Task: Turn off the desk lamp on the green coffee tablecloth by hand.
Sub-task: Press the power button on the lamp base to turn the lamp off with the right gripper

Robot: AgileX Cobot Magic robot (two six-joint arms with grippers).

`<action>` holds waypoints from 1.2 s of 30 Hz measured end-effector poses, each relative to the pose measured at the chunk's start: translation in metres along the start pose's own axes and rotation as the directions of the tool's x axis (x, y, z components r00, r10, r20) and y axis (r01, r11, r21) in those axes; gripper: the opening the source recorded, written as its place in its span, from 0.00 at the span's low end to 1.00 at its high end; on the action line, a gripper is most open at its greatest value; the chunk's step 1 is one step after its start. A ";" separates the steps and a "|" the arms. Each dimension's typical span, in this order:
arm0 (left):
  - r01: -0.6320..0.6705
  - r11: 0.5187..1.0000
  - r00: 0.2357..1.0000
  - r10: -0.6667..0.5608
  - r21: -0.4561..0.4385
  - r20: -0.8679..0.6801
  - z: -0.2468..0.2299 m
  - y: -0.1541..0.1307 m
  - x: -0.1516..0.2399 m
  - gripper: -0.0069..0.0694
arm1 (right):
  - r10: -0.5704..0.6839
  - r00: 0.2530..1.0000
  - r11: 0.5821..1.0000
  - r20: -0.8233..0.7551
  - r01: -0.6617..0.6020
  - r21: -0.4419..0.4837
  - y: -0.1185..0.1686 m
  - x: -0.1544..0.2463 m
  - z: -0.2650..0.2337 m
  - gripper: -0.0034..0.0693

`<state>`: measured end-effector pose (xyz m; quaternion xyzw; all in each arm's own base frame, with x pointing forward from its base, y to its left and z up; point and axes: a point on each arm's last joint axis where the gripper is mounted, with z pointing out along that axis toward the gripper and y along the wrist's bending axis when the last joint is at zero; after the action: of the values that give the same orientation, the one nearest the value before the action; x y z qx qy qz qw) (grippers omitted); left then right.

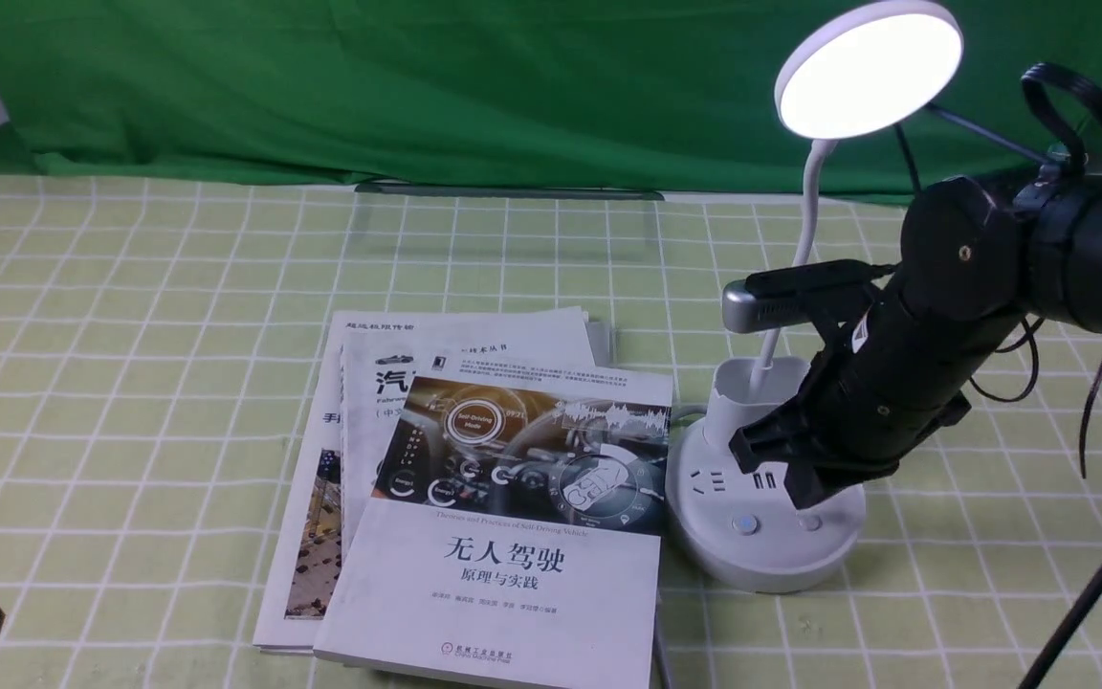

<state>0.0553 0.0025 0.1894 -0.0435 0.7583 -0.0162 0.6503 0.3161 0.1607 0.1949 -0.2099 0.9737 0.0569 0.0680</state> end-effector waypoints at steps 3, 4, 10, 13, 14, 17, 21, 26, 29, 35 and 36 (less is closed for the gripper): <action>0.000 1.000 1.000 0.000 0.000 0.000 0.000 0.000 0.000 0.63 | 0.005 0.999 1.000 -0.037 -0.005 0.002 -0.002 -0.001 0.010 0.11; 0.000 1.000 1.000 0.000 0.000 0.000 0.000 0.000 0.000 0.63 | 0.005 0.999 1.000 -0.046 -0.005 0.002 -0.002 -0.001 0.014 0.11; 0.000 1.000 1.000 0.000 0.000 0.000 0.000 0.000 0.000 0.63 | 0.007 0.998 1.000 -0.055 -0.008 0.000 -0.002 -0.006 0.019 0.11; 0.000 1.000 1.000 0.000 0.000 0.000 0.000 0.000 0.000 0.63 | 0.003 0.998 1.000 -0.060 -0.002 0.002 -0.002 -0.006 0.019 0.11; 0.000 1.000 1.000 0.000 0.000 0.000 0.000 0.000 0.000 0.63 | 0.000 0.999 1.000 -0.053 0.000 0.005 -0.003 -0.006 0.017 0.11; 0.000 1.000 1.000 0.000 0.000 0.000 0.000 0.000 0.000 0.63 | -0.007 0.999 1.000 -0.040 0.007 0.013 -0.003 -0.004 0.013 0.11; 0.000 1.000 1.000 0.000 0.000 0.000 0.000 0.000 0.000 0.63 | -0.022 1.000 0.999 0.019 0.022 0.026 -0.002 -0.001 -0.012 0.11; 0.000 1.000 1.000 0.000 0.000 0.000 0.000 0.000 0.000 0.63 | -0.026 0.997 0.999 0.069 0.025 0.025 -0.001 0.001 -0.030 0.11; 0.000 1.000 1.000 0.000 0.000 0.000 0.000 0.000 0.000 0.63 | -0.025 0.998 0.999 0.058 0.024 0.025 -0.001 0.001 -0.027 0.11; 0.000 1.000 1.000 0.000 0.000 0.000 0.000 0.000 0.000 0.63 | -0.021 1.000 0.999 -0.007 0.021 0.025 -0.003 0.001 -0.007 0.11; 0.000 1.000 1.000 0.000 0.000 0.000 0.000 0.000 0.000 0.63 | -0.017 0.999 1.000 -0.037 0.018 0.024 -0.004 0.001 0.004 0.11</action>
<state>0.0553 0.0025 0.1894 -0.0435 0.7583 -0.0162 0.6503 0.3172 0.1577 0.1911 -0.2186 0.9735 0.0407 0.0532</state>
